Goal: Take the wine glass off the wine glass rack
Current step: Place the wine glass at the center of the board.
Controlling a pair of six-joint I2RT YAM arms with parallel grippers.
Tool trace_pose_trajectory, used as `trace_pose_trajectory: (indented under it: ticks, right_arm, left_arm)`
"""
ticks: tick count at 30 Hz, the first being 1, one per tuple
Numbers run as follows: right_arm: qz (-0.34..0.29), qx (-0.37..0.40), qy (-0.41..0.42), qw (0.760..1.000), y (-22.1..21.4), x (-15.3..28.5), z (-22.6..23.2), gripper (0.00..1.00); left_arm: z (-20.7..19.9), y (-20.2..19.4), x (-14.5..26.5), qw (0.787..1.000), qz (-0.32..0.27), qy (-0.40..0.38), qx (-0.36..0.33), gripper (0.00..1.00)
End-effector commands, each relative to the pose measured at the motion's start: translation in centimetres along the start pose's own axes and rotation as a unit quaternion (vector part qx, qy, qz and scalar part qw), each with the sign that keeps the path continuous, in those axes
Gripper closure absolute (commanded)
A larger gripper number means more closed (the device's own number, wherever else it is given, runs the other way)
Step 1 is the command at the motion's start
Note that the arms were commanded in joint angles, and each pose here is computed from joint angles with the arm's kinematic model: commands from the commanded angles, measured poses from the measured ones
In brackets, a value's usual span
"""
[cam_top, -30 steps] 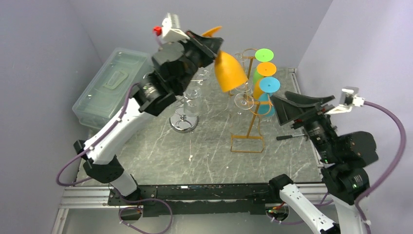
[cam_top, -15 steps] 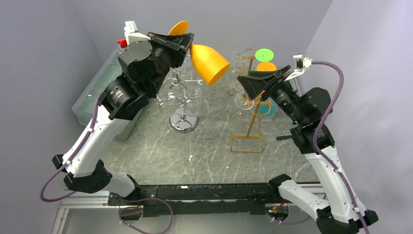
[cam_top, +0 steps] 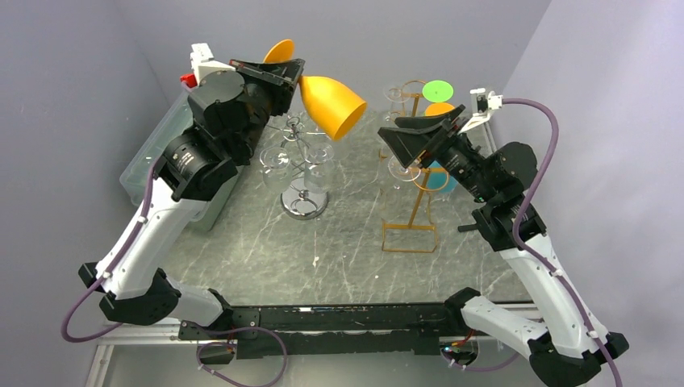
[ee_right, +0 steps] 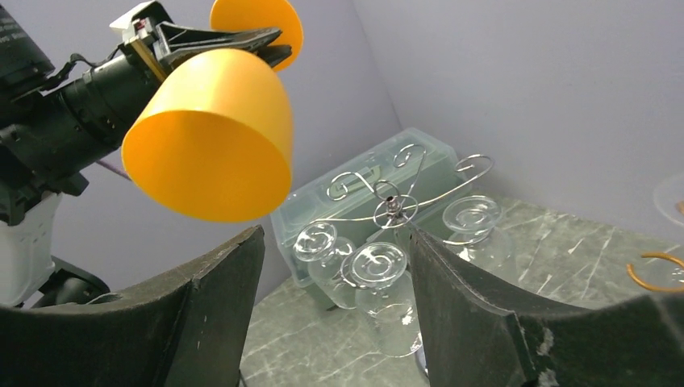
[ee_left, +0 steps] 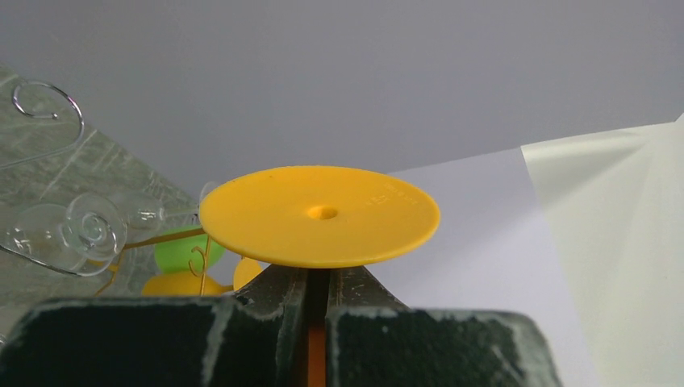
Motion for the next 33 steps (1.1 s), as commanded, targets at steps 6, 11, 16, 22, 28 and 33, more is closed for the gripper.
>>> trace_pose_trajectory:
  ticks: [6,11,16,22,28,33]
  right_arm:
    - [-0.031,0.016,0.02,0.999,1.8,-0.8,1.8,0.32]
    - [-0.029,0.015,0.017,0.999,1.6,-1.0,1.9,0.33]
    - [-0.03,0.017,0.007,0.999,1.6,-0.8,1.8,0.34]
    - [-0.026,0.011,0.028,0.999,1.5,-1.7,2.6,0.37]
    - [-0.023,0.01,0.028,0.999,1.1,-3.2,3.1,0.38]
    - [-0.028,0.01,0.021,0.999,0.9,-4.8,3.1,0.43]
  left_arm:
    - [-1.6,3.2,1.2,0.999,-0.018,-0.026,0.023,1.0]
    - [-1.0,3.7,0.9,0.999,-0.015,-0.027,0.027,1.0]
    - [-0.5,3.0,-0.1,0.999,0.008,-0.023,0.039,1.0]
    - [0.1,2.1,-0.7,0.998,0.027,-0.023,0.052,1.0]
    - [0.5,1.0,-1.4,0.997,0.046,-0.02,0.06,1.0]
    - [0.8,0.4,-1.7,0.996,0.057,-0.016,0.063,1.0]
Point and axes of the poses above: each gripper's point midway between its finger pads, its own x axis back along the fingers, its own z axis along the line the jaws close on, y = z × x, the point moved 4 cm from there along x, back along the fingers, and after that the axes turned 2 degrees about -x, right-handed, at the moved point
